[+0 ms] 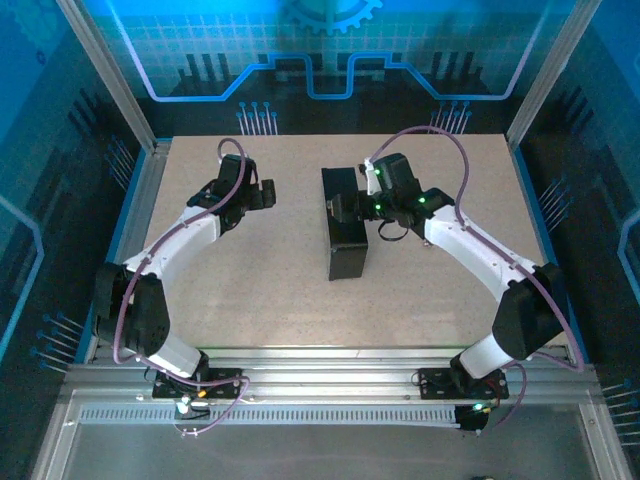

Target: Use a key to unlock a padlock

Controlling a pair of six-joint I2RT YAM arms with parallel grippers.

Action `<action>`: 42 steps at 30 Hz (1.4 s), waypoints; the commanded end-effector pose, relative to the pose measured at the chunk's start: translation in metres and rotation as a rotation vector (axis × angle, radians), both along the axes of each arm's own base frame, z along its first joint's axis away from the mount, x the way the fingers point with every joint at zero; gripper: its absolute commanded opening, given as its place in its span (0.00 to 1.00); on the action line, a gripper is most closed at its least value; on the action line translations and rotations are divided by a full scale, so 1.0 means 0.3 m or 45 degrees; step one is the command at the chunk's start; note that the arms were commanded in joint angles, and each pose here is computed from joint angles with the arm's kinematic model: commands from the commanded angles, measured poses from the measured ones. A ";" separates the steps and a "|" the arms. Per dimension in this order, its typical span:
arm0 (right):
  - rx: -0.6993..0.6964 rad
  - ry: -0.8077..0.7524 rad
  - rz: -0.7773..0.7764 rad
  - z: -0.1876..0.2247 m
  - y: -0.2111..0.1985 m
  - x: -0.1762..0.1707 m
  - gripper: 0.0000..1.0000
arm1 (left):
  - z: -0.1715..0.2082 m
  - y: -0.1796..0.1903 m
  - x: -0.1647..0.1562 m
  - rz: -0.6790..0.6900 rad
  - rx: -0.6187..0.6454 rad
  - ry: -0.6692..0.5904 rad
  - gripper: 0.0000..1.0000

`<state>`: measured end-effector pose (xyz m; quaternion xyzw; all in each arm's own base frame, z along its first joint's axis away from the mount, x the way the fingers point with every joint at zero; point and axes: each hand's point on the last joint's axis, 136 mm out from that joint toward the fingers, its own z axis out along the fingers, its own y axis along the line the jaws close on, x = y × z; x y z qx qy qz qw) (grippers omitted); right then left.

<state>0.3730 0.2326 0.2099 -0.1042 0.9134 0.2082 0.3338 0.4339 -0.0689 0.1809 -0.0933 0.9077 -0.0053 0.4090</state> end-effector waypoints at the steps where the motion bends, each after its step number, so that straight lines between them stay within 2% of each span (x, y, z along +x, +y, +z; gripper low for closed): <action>1: -0.066 0.010 -0.001 0.013 0.005 -0.016 1.00 | 0.038 -0.017 0.013 -0.021 -0.054 -0.025 0.99; 12: -0.156 0.034 0.044 -0.020 0.046 -0.051 1.00 | 0.038 -0.054 0.005 -0.085 -0.115 -0.022 0.99; 23: -0.161 0.041 0.072 -0.026 0.092 -0.066 1.00 | 0.018 -0.067 0.001 -0.106 -0.135 -0.008 0.99; 35: -0.256 0.114 0.054 -0.133 0.092 -0.063 1.00 | 0.005 -0.083 0.005 -0.127 -0.155 0.000 0.99; 39: -0.245 0.115 0.048 -0.145 0.090 -0.064 1.00 | 0.003 -0.087 0.004 -0.138 -0.158 0.006 0.99; 42: -0.125 0.138 0.040 -0.143 0.092 -0.064 0.93 | -0.002 -0.119 -0.002 -0.197 -0.190 0.025 0.99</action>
